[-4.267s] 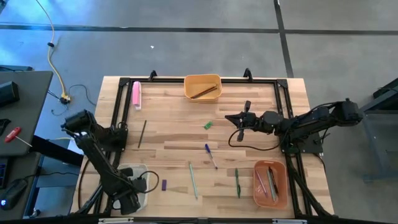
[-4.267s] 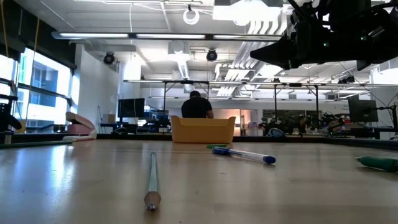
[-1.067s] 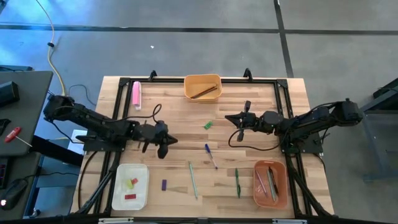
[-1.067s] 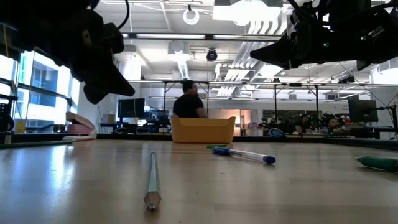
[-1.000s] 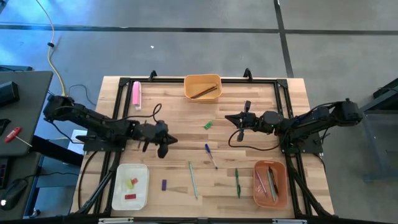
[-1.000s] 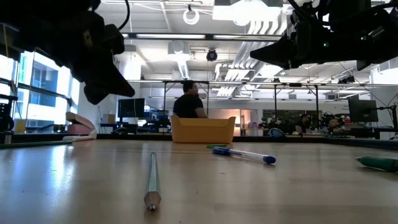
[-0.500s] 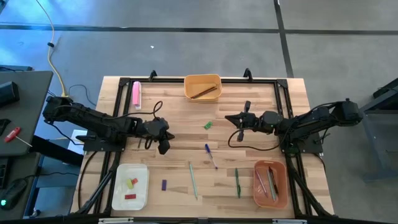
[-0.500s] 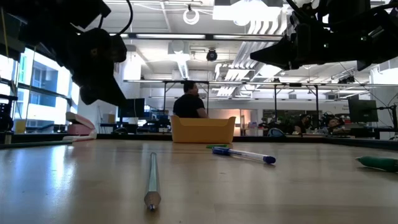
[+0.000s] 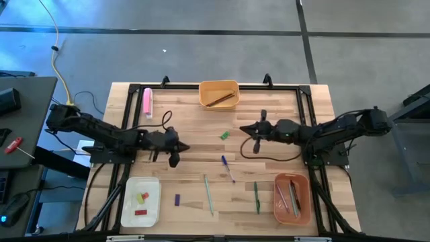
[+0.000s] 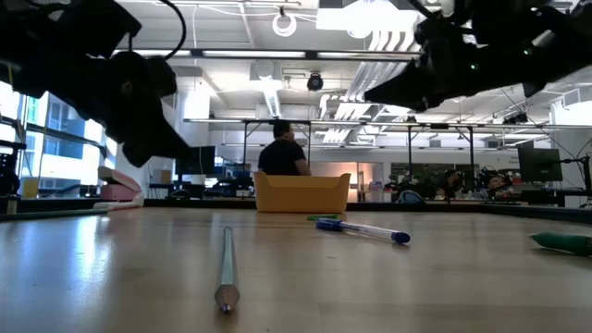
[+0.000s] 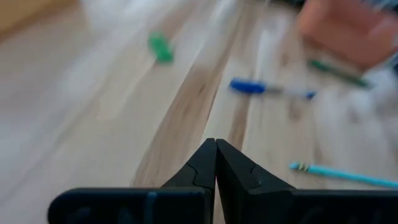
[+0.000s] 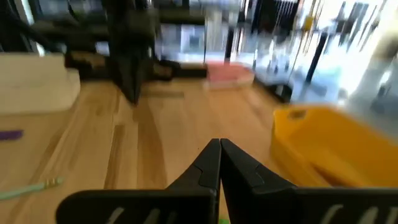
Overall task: Sort crayons/erasers/pens/pencils in bins
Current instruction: Put the blue pen into the orange bin
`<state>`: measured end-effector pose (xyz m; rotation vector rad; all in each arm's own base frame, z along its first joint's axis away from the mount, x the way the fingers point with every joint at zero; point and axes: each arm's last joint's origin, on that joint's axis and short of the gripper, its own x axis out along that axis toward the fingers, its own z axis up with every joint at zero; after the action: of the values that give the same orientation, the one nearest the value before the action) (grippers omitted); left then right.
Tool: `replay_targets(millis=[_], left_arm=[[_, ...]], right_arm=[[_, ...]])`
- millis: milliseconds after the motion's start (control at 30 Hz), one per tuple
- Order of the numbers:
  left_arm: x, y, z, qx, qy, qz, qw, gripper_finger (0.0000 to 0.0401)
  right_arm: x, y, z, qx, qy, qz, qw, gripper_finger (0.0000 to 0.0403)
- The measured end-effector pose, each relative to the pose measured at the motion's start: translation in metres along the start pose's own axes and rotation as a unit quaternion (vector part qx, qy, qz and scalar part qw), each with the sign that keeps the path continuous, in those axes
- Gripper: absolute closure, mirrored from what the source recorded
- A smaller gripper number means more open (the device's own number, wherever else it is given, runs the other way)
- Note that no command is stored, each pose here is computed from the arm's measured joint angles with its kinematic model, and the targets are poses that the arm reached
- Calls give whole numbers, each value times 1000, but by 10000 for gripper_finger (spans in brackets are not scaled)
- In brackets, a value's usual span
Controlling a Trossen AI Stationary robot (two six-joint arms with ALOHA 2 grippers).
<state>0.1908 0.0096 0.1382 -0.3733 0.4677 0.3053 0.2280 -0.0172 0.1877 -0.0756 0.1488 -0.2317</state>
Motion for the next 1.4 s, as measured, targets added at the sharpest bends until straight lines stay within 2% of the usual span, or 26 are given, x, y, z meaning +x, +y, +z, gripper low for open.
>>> replay_targets(millis=[133, 267, 367, 633, 833, 933, 1067, 1233, 1300, 1400], left_arm=[[-6, 5, 0, 16, -99, -39, 994, 401], [-13, 11, 1, 47, -160, -76, 983, 401], [-14, 14, 4, 83, -174, -86, 977, 401], [-14, 24, 7, 142, -182, -49, 972, 401], [-13, 23, 6, 148, -169, -88, 970, 401], [-13, 20, 5, 143, -164, -98, 971, 401], [-14, 19, 2, 147, -165, -88, 971, 401], [-16, 23, -10, 135, -156, -52, 977, 401], [-17, 24, -13, 135, -150, -50, 978, 401], [-17, 24, -14, 136, -151, -51, 978, 401]], right_arm=[[11, 7, 12, 48, 81, -20, 995, 403], [16, 23, 17, 81, 166, -40, 982, 403], [23, 35, 25, 128, 191, -52, 972, 403], [50, 67, 26, 200, 301, -89, 928, 403], [72, 94, 30, 226, 384, -117, 888, 400], [86, 108, 30, 249, 413, -110, 869, 381], [105, 122, 24, 281, 440, -105, 846, 329], [118, 130, 15, 273, 496, -135, 813, 263], [121, 132, 11, 262, 511, -146, 806, 251], [126, 134, 7, 256, 514, -148, 805, 247]])
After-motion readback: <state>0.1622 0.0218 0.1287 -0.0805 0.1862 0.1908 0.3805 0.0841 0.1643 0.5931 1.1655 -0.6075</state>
